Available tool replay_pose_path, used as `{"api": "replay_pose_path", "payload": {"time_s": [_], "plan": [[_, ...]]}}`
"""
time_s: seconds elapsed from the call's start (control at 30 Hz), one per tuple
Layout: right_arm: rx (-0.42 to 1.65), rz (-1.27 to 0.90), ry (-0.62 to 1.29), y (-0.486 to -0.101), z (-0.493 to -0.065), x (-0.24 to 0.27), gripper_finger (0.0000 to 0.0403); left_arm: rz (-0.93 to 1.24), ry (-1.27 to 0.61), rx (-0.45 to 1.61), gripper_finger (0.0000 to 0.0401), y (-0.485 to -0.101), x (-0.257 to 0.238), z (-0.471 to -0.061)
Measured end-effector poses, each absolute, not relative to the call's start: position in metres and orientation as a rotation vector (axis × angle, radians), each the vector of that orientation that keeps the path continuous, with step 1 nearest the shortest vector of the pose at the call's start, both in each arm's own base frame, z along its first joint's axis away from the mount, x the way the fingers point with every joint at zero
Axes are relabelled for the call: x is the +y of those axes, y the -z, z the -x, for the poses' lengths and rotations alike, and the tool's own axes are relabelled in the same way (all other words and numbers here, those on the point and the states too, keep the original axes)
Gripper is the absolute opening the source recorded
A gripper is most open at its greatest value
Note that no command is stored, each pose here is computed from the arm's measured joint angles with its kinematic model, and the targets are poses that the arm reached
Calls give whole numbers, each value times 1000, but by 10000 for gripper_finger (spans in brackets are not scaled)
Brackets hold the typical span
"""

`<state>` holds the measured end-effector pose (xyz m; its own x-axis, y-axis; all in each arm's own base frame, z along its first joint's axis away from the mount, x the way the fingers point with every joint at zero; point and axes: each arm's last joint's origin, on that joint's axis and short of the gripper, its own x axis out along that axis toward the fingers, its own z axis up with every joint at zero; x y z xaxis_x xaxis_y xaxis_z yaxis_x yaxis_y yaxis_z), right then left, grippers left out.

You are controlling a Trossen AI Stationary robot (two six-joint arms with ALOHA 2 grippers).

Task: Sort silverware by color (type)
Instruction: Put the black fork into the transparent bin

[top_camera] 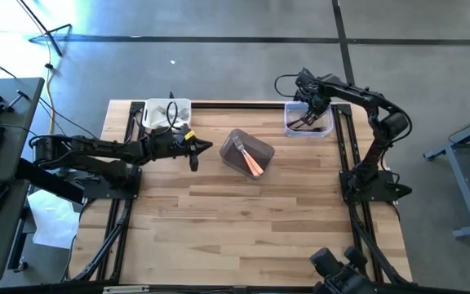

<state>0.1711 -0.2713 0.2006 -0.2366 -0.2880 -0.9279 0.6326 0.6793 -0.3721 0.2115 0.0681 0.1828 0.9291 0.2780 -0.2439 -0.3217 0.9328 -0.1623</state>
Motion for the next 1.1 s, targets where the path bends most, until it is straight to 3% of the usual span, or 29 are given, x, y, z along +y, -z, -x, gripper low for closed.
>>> {"api": "replay_pose_path", "payload": {"time_s": [0.27, 0.57, 0.73, 0.83, 1.1], "plan": [[1582, -327, 844, -179, -174, -273, 0, 203, -309, 220, 0, -183, 68, -211], [1497, -335, 719, -189, -177, -268, 0, 212, -311, 228, 0, -182, 68, -211], [1522, -195, 602, -197, -181, -263, 9, 212, -311, 233, 0, -181, 68, -211], [1573, -78, 540, -197, -187, -259, 41, 212, -311, 234, 0, -181, 68, -211], [1622, 165, 287, -187, -197, -260, 171, 197, -309, 237, 0, -181, 68, -211]]}}
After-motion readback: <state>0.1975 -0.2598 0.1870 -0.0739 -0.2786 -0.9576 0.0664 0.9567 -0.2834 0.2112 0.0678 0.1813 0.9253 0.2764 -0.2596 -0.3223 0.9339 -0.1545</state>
